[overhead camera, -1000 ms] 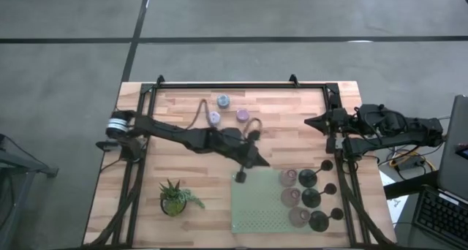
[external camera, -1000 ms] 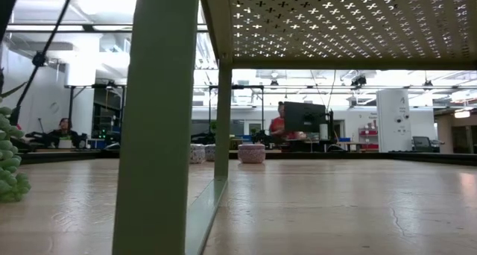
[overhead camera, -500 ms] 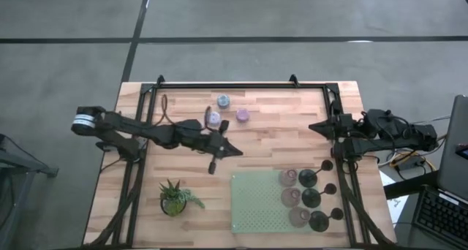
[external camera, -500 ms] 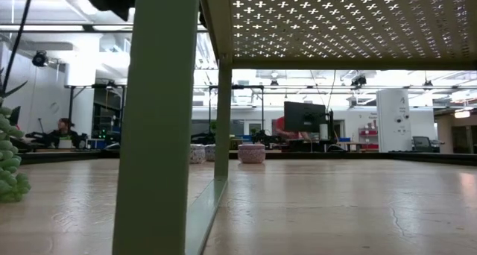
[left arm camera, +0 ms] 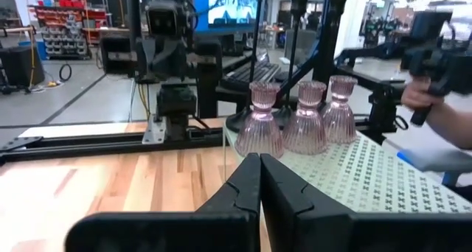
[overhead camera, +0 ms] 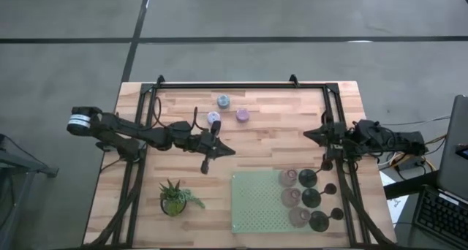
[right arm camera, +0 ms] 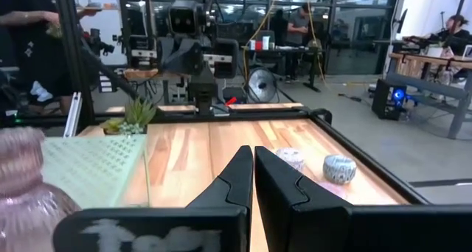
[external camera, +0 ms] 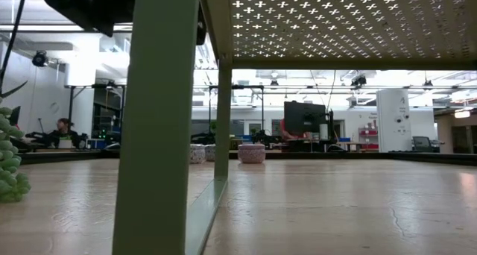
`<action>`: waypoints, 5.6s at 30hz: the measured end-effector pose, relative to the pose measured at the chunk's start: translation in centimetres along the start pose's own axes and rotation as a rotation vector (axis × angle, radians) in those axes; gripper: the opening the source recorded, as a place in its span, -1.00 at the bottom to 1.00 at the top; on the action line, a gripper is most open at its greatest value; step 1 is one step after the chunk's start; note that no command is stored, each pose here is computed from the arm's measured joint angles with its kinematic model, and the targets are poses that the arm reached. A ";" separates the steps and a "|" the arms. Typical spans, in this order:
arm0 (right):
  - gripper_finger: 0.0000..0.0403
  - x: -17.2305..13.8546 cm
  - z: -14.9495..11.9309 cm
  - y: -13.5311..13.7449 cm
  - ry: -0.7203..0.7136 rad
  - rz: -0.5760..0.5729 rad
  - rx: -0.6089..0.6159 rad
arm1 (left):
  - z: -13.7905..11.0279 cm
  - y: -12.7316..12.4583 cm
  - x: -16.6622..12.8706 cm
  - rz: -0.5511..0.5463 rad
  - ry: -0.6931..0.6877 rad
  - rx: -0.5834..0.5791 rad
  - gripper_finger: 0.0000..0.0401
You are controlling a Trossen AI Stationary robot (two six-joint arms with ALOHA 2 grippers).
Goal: Pick & Place candle stick holders
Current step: Put the red patterned scented candle on the shelf
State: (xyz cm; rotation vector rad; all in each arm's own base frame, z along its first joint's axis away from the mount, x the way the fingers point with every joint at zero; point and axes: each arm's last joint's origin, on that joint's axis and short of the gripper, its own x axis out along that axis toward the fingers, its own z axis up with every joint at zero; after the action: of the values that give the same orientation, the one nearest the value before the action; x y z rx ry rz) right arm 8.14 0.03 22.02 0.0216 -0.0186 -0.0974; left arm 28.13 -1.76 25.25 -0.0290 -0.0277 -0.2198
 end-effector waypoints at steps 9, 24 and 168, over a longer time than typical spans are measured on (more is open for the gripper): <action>-0.96 0.7 -3.0 0.1 0.038 0.000 -0.009 | -0.3 0.1 -0.1 0.007 0.007 -0.009 -0.94; -0.96 1.2 -4.9 0.2 0.058 0.035 -0.047 | -0.4 0.3 -0.2 0.015 0.019 -0.015 -0.94; -0.96 1.4 -5.0 0.2 0.077 0.026 -0.059 | -2.7 10.1 -1.5 0.387 0.563 -0.303 0.51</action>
State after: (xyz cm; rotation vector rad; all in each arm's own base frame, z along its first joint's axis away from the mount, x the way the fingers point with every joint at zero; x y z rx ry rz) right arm 9.62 0.18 17.00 -0.0339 0.0610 -0.0712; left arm 28.94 8.32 22.22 -0.2710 0.5683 0.1623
